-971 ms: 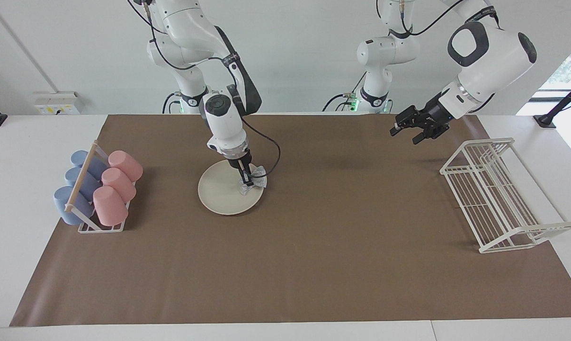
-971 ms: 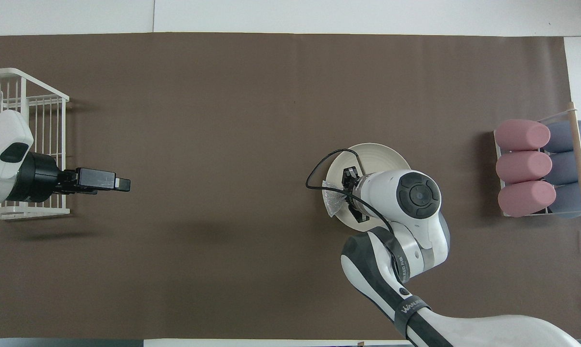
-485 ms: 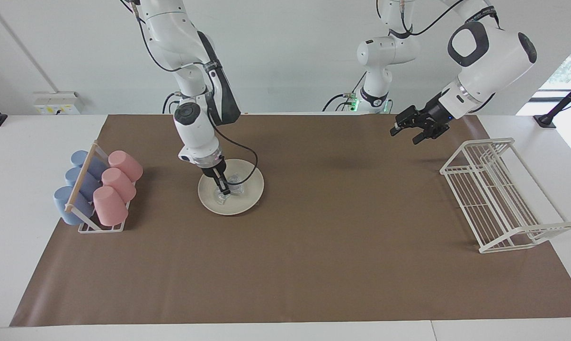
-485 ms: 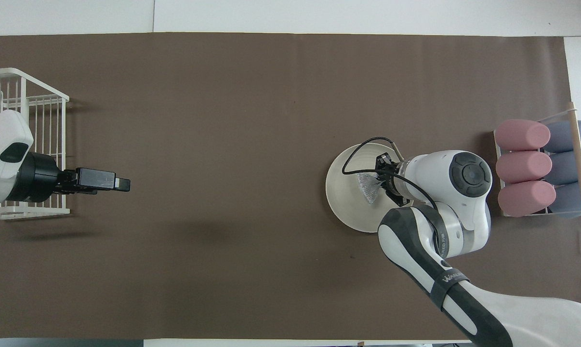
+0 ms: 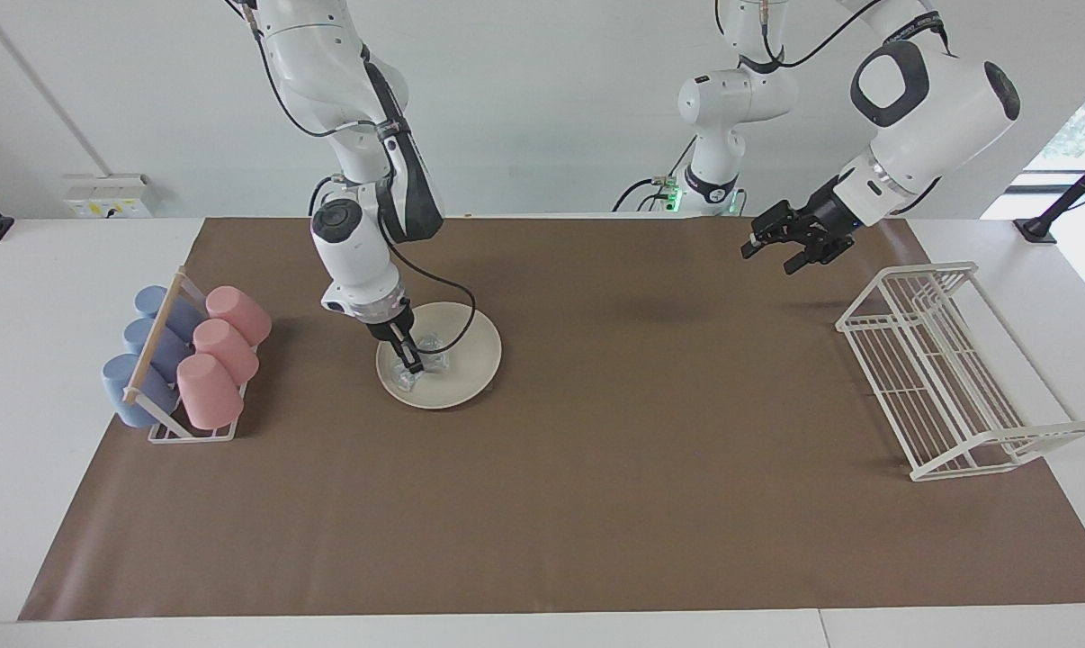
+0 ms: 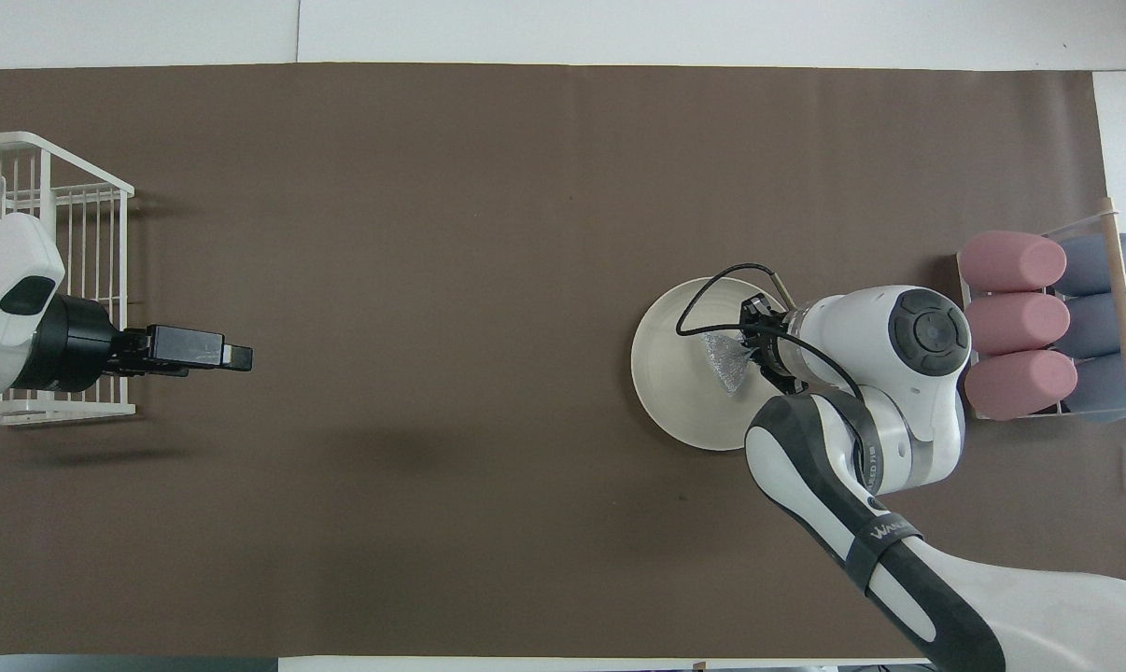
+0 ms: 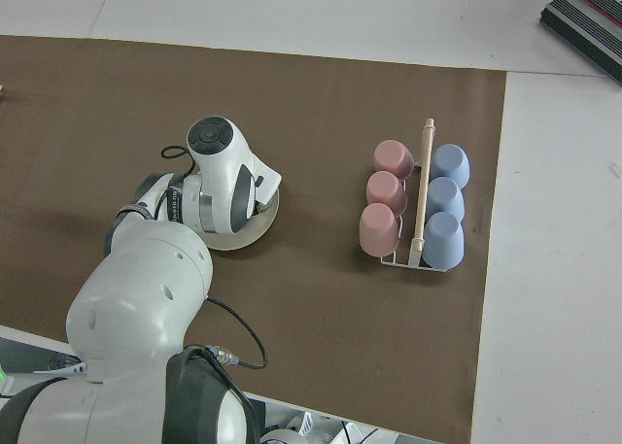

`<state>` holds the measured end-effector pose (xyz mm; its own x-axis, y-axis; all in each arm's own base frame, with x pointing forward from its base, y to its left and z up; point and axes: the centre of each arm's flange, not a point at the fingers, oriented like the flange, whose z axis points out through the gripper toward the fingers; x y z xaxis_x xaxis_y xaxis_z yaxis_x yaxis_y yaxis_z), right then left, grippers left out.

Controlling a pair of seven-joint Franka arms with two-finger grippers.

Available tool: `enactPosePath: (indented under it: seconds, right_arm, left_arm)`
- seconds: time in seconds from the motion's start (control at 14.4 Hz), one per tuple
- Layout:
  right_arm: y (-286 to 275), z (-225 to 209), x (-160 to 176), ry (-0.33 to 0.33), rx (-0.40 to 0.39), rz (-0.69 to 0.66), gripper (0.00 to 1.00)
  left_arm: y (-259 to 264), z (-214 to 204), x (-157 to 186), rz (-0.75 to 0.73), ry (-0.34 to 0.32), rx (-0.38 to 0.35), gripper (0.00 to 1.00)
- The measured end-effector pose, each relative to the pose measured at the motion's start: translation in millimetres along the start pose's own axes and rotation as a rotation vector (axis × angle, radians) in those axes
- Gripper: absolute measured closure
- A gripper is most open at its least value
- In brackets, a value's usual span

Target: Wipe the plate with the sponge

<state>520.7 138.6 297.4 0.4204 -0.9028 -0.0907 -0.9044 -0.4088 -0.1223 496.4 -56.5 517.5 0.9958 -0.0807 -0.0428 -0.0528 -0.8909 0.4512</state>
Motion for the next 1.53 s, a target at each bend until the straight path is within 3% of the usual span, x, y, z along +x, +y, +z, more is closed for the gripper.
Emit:
enactPosePath:
  seconds: [0.42,0.83,0.97,1.53]
  right_arm:
    - [-10.0,7.3,-92.7,-0.018,0.006,0.143,0.90]
    - [-18.0,-1.0,-97.6,-0.023,0.000,0.177,0.90]
    - [-37.7,-27.2,-106.7,-0.033,-0.032,0.211,0.90]
    - [-83.5,-149.4,-203.7,-0.056,-0.073,0.289,0.90]
  left_arm:
    - [0.0,0.0,0.0,0.000,0.000,0.000,0.00]
    - [0.0,0.0,0.0,0.000,0.000,0.000,0.00]
    - [0.0,0.0,0.0,0.000,0.000,0.000,0.00]
    - [5.2,-6.0,1.3,0.005,0.012,0.002,0.00]
